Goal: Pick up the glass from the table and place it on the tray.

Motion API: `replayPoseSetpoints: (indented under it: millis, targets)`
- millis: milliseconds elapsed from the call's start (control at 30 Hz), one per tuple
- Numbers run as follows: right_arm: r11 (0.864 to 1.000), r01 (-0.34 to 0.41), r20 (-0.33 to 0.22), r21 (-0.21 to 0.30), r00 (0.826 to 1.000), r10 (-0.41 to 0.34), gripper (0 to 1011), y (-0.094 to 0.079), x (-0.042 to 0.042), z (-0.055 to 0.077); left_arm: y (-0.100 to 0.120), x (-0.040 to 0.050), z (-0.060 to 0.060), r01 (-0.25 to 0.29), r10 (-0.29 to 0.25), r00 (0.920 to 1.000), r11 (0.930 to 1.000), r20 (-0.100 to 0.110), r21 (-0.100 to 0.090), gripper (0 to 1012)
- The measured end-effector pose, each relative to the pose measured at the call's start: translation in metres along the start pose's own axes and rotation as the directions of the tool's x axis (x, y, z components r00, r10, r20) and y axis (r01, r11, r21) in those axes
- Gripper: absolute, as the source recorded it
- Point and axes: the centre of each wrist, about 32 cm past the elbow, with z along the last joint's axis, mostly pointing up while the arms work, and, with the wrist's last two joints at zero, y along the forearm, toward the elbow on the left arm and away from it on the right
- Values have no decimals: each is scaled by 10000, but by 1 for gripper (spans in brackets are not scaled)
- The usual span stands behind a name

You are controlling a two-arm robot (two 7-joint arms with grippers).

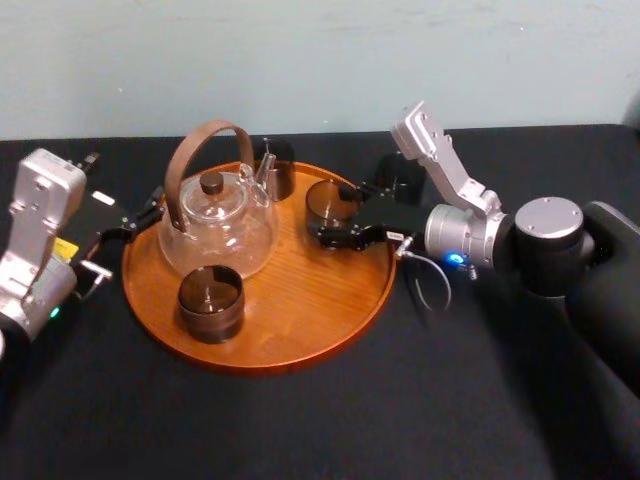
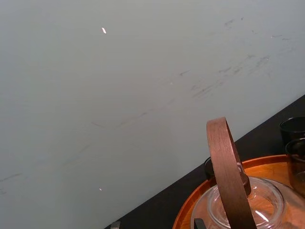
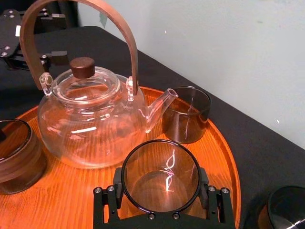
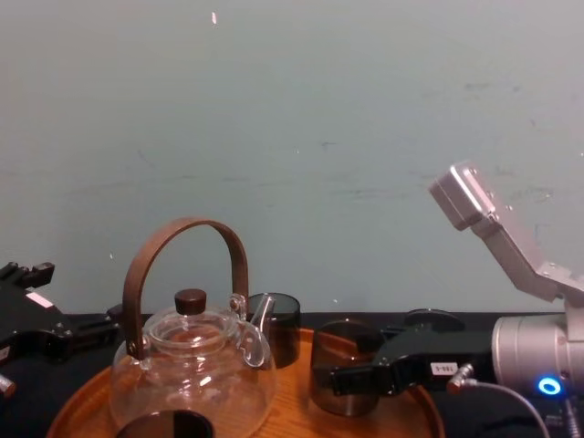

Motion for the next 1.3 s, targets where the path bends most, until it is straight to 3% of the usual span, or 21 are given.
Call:
replayPoseSetpoints:
  millis: [933,1100,1300]
  targets:
    - [9998,119,103,-145,9999,-117,905,20,-16,-47,0,0,0,0,0,10000,10000,0,0,1001]
    - [9998,115,88,-139,9999,-113,997,20,-15,-45,0,0,0,0,0,10000,10000,1,1,1001]
    - [9998,112,78,-140,9999,-111,1002,20,-13,-45,0,0,0,0,0,10000,10000,0,0,1001]
